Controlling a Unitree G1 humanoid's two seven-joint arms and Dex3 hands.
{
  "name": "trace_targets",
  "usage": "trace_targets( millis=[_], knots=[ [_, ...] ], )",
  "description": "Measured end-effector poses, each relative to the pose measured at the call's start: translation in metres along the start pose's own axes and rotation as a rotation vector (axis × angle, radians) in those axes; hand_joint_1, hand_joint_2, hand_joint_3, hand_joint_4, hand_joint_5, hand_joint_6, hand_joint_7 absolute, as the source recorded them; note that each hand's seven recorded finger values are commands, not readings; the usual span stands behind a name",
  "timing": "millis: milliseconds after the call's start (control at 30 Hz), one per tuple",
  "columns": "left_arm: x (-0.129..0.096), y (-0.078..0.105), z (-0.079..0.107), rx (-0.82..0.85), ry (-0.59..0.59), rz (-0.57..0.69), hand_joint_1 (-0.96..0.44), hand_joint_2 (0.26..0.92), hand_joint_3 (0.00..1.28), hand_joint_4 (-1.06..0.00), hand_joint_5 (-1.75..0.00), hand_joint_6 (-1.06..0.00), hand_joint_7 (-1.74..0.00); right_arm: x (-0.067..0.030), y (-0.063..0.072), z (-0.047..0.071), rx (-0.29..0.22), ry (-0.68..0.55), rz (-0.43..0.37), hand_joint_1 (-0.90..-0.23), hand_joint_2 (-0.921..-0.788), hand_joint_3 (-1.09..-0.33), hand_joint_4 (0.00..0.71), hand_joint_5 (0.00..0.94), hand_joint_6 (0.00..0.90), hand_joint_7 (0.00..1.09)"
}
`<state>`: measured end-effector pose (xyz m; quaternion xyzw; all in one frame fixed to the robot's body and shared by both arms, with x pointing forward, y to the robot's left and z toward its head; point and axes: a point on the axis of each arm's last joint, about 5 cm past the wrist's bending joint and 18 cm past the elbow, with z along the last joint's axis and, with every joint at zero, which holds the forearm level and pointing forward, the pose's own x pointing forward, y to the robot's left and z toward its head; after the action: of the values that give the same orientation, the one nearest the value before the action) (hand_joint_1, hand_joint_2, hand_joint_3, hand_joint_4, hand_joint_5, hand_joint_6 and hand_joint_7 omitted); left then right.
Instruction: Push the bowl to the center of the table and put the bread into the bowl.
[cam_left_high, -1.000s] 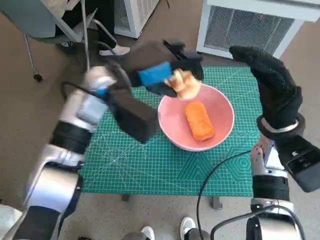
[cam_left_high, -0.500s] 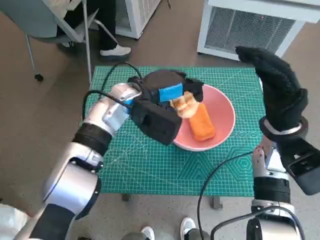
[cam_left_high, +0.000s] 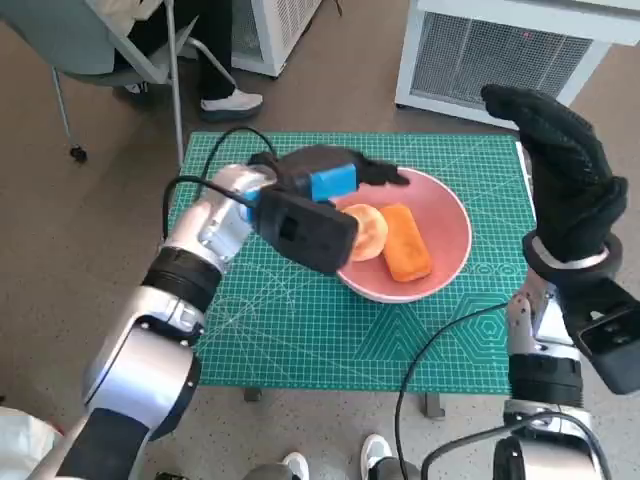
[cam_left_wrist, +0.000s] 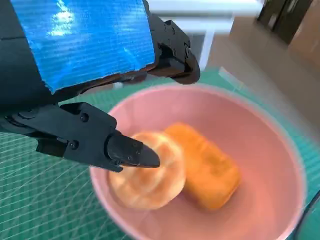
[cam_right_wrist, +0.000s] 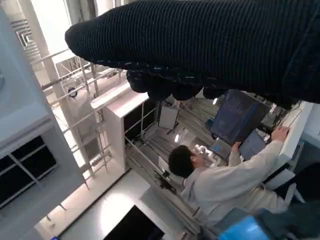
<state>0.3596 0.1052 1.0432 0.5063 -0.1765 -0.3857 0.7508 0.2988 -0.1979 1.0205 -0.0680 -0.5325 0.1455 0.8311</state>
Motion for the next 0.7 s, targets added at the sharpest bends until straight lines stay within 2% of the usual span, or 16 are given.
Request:
trace_targets(
  millis=[200,400,567,700],
  knots=[
    [-0.015,0.004,-0.007,-0.124,-0.124,0.224,-0.48,0.921,0.14,-0.19,0.00,-0.30,-0.13,0.0010,-0.002,0.000,-0.004,0.005,-0.012,-0.593,-0.921,-0.712,0.310,0.003,0.259,0.17],
    [-0.026,-0.001,-0.011,-0.272,-0.275,0.499,-0.53,0.921,0.29,-0.24,-0.02,-0.32,-0.11,0.0050,-0.002,0.000,0.002,0.011,-0.035,-0.584,-0.921,-0.713,0.312,0.003,0.262,0.17],
    [-0.029,-0.011,-0.009,-0.447,-0.412,0.692,-0.53,0.921,0.36,-0.29,-0.03,-0.33,-0.10,0.0122,-0.002,0.000,0.003,0.015,-0.060,-0.583,-0.921,-0.722,0.317,0.005,0.266,0.17],
    [-0.031,-0.021,-0.006,-0.559,-0.497,0.778,-0.49,0.921,0.38,-0.31,-0.03,-0.35,-0.10,0.0199,0.000,0.000,0.001,0.016,-0.066,-0.585,-0.921,-0.729,0.319,0.005,0.268,0.17]
  ],
)
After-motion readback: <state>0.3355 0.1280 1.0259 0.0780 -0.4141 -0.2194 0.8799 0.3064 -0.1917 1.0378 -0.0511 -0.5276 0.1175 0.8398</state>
